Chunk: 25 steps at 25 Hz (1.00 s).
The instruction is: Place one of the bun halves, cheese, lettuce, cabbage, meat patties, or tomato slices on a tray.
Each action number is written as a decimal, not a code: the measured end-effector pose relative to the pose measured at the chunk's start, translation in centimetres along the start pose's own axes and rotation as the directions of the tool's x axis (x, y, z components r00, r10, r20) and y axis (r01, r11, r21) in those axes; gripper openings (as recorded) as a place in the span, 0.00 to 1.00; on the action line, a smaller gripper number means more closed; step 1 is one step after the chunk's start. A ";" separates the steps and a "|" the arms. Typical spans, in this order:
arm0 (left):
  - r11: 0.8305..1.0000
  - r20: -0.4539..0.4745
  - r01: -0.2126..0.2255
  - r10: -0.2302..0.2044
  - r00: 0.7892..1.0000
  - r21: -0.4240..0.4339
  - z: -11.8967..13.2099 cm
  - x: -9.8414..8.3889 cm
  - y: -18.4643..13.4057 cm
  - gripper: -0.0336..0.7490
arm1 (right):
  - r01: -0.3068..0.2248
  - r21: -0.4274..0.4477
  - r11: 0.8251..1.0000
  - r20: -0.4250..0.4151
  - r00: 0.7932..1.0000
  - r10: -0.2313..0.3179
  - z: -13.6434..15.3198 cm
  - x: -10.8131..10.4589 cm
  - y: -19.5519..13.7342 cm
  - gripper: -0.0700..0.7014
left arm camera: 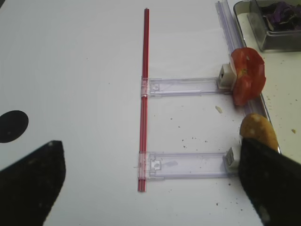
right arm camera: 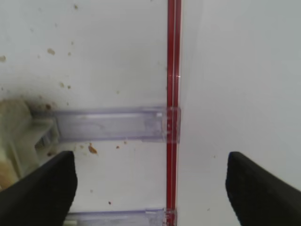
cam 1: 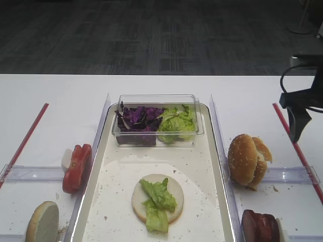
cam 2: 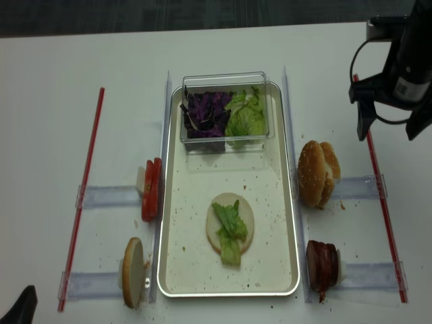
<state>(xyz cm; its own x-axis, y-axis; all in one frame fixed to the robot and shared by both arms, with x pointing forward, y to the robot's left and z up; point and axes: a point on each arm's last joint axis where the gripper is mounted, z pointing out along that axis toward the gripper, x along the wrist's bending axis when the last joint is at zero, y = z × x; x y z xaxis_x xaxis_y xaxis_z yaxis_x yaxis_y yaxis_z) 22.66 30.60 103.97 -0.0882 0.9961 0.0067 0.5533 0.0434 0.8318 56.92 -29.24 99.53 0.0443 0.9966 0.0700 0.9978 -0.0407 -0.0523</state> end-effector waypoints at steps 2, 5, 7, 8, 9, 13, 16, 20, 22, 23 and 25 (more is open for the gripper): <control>1.000 0.000 0.000 0.000 1.000 0.000 0.0 0.0 0.0 0.92 | 0.000 0.008 1.000 0.001 1.000 0.000 0.2 -0.1 -1.8 0.94; 1.000 0.000 0.000 0.000 1.000 0.000 0.0 0.0 0.0 0.92 | 0.008 -0.008 1.000 0.002 1.000 -0.008 0.5 -0.2 -4.5 0.94; 1.000 0.000 0.000 0.000 1.000 0.000 0.0 0.0 0.0 0.92 | 0.007 -0.029 1.000 0.002 1.000 -0.007 0.5 -0.3 -6.4 0.94; 1.000 0.000 0.000 0.000 1.000 0.000 0.0 0.0 0.0 0.92 | 0.006 -0.032 0.999 0.003 1.000 -0.006 0.8 -0.4 -7.3 0.94; 1.000 0.000 0.000 0.000 1.000 0.000 0.0 0.0 0.0 0.92 | 0.006 -0.040 0.999 0.003 1.000 -0.006 0.9 -0.4 -8.3 0.94; 1.000 0.000 0.000 0.000 1.000 0.000 0.0 0.0 0.0 0.92 | 0.019 -0.062 0.998 0.004 1.000 -0.019 1.3 -0.6 -11.7 0.94; 1.000 0.000 0.000 0.000 1.000 0.000 0.0 0.0 0.0 0.92 | 0.028 -0.081 0.996 0.004 1.000 -0.027 1.4 -0.7 -14.1 0.94; 1.000 0.000 0.000 0.000 1.000 0.000 0.0 0.0 0.0 0.92 | 0.033 -0.141 0.990 0.004 0.999 -0.033 1.2 -0.8 -16.5 0.94; 1.000 0.000 0.000 0.000 1.000 0.000 0.0 0.0 0.0 0.92 | 0.034 -0.174 0.984 0.004 0.999 -0.034 1.0 -0.8 -17.5 0.94; 1.000 0.000 0.000 0.000 1.000 0.000 0.0 0.0 0.0 0.92 | 0.035 -0.183 0.983 0.004 0.999 -0.035 1.0 -0.9 -18.0 0.94; 1.000 0.000 0.000 0.000 1.000 0.000 0.0 0.0 0.0 0.92 | 0.037 -0.208 0.977 0.004 0.999 -0.037 0.8 -0.9 -18.7 0.94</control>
<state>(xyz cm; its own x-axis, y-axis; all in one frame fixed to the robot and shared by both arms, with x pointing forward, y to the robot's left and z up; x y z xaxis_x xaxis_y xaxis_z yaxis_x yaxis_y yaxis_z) 22.66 30.60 103.97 -0.0882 0.9961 0.0067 0.5533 0.0434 0.8318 38.14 -29.28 99.67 0.0075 0.9977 0.0678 0.9871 -0.0183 0.1590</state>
